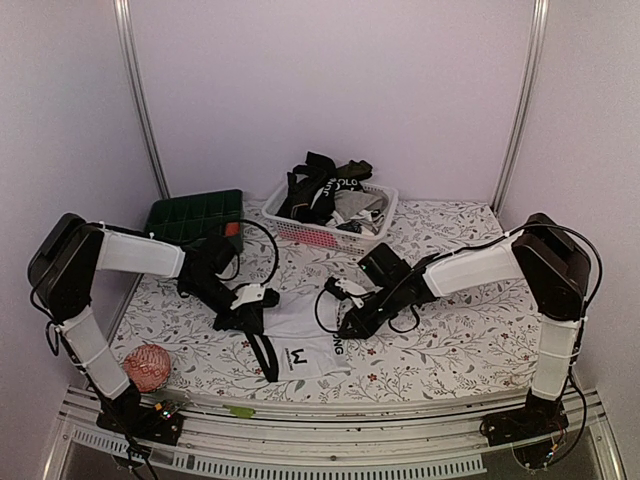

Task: Roll the underwear
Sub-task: Fold the underwear at the center of the board.

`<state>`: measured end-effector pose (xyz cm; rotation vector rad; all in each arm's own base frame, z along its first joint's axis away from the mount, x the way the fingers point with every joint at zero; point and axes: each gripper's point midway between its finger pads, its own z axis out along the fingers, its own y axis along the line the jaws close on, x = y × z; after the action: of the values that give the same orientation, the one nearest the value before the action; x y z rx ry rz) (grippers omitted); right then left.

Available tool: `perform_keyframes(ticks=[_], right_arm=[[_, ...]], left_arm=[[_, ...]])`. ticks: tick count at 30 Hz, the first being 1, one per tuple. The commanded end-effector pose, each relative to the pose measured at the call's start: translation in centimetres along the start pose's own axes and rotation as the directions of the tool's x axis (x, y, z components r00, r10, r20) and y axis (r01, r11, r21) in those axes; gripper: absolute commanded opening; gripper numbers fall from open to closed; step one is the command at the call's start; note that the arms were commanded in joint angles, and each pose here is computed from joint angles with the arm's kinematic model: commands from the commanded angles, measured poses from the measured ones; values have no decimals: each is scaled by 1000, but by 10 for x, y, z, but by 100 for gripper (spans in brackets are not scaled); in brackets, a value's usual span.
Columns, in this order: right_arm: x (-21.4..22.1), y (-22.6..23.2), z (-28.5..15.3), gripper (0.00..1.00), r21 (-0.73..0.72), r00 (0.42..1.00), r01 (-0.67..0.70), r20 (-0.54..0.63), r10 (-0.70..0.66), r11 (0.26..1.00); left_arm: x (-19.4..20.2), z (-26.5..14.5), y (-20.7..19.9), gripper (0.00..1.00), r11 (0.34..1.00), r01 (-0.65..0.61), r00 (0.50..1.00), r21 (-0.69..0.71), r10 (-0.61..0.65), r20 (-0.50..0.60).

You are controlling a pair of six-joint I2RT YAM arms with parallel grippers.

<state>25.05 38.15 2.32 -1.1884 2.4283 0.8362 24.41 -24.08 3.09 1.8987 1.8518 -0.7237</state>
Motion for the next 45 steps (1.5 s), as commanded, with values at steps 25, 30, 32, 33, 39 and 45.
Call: perform_keyframes(ticks=[25, 30, 32, 33, 39, 45], right_arm=[[-36, 7, -4, 17, -179, 955, -279, 52, 292, 944], [-35, 9, -9, 0, -195, 956, -276, 46, 290, 941], [-34, 13, -14, 0, -206, 959, -266, 46, 281, 942], [-33, 15, -16, 0, -213, 960, -261, 48, 277, 942], [-27, 29, -29, 0, -242, 974, -201, 53, 220, 949], [1, 35, -8, 0, -227, 986, -168, -50, 160, 959]], left_arm=[[3, 5, 9, 34, 999, 36, 999, -37, -37, -26], [3, 4, 8, 24, 999, 32, 999, -36, -33, -28], [0, 2, 5, 15, 999, 26, 999, -30, -27, -18], [-2, 1, 4, 10, 999, 21, 1000, -29, -22, -11], [-19, -10, -7, 0, 1000, -4, 999, -12, 5, 34], [-8, 4, -35, 0, 998, -52, 998, 35, 53, -16]])
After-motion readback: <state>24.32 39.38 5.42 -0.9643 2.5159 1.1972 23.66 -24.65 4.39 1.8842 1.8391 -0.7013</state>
